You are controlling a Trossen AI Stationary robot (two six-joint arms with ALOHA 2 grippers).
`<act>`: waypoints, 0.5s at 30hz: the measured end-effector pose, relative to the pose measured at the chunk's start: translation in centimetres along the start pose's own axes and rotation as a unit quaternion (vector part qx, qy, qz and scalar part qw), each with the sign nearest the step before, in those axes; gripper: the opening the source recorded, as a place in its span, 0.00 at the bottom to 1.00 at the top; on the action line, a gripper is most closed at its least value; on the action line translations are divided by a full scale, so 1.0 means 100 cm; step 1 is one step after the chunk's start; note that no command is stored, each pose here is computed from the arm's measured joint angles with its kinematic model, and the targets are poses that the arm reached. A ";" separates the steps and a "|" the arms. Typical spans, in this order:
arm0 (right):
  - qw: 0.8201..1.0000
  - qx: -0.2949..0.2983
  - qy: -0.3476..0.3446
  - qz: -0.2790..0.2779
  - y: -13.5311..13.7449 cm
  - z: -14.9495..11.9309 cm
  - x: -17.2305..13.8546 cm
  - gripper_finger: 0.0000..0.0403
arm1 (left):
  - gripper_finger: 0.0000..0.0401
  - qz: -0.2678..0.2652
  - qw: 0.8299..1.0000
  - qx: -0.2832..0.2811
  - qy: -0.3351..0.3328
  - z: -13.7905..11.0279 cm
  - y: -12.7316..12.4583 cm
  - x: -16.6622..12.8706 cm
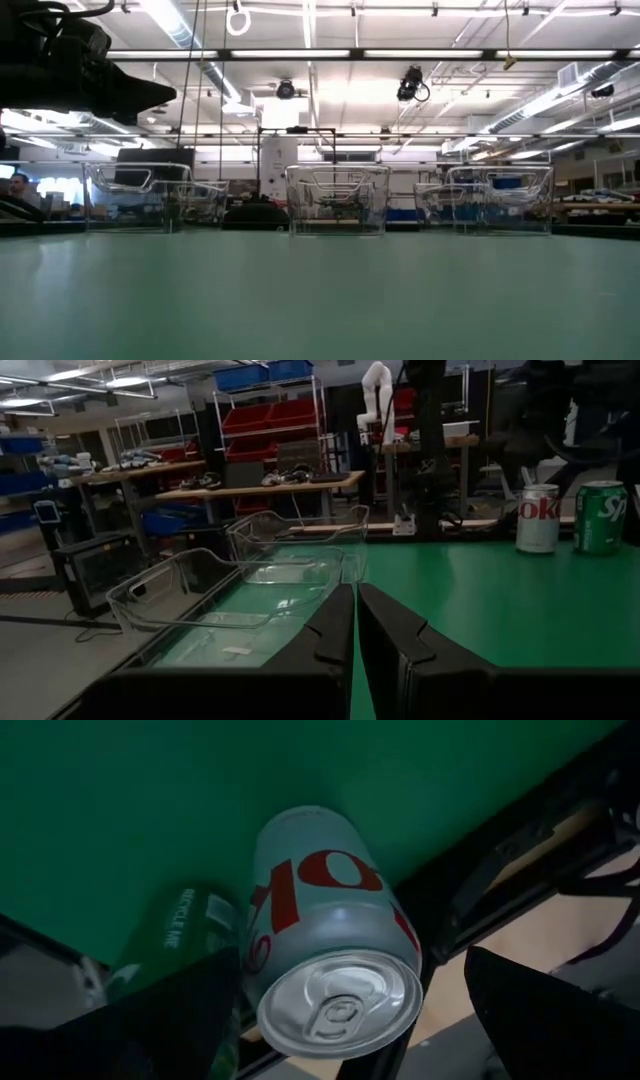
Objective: Sort soda cans
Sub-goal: Put the right white soda can into the right transparent bin
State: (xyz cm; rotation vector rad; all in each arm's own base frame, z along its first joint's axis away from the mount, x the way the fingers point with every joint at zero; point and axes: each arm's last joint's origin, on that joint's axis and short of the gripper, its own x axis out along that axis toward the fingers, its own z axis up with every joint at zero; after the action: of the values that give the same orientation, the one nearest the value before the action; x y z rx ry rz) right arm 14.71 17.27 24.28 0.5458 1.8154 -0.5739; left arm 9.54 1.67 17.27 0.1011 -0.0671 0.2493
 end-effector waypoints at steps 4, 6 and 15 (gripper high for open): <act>1.000 -0.025 0.000 -0.009 0.004 -0.001 0.011 0.97 | 0.06 0.000 1.000 0.000 0.000 0.000 0.000 0.000; 0.999 -0.030 0.000 -0.011 0.006 0.001 0.016 0.97 | 0.06 -0.001 1.000 0.000 0.000 0.000 0.000 0.000; 0.999 -0.042 0.004 -0.008 0.006 0.004 0.028 0.82 | 0.06 -0.001 1.000 0.000 -0.001 0.000 0.000 0.000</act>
State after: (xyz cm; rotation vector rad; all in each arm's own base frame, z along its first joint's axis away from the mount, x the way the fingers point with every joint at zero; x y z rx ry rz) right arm 14.52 17.73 21.46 0.4766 1.8434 -0.5038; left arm 9.55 1.66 17.28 0.1009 -0.0687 0.2463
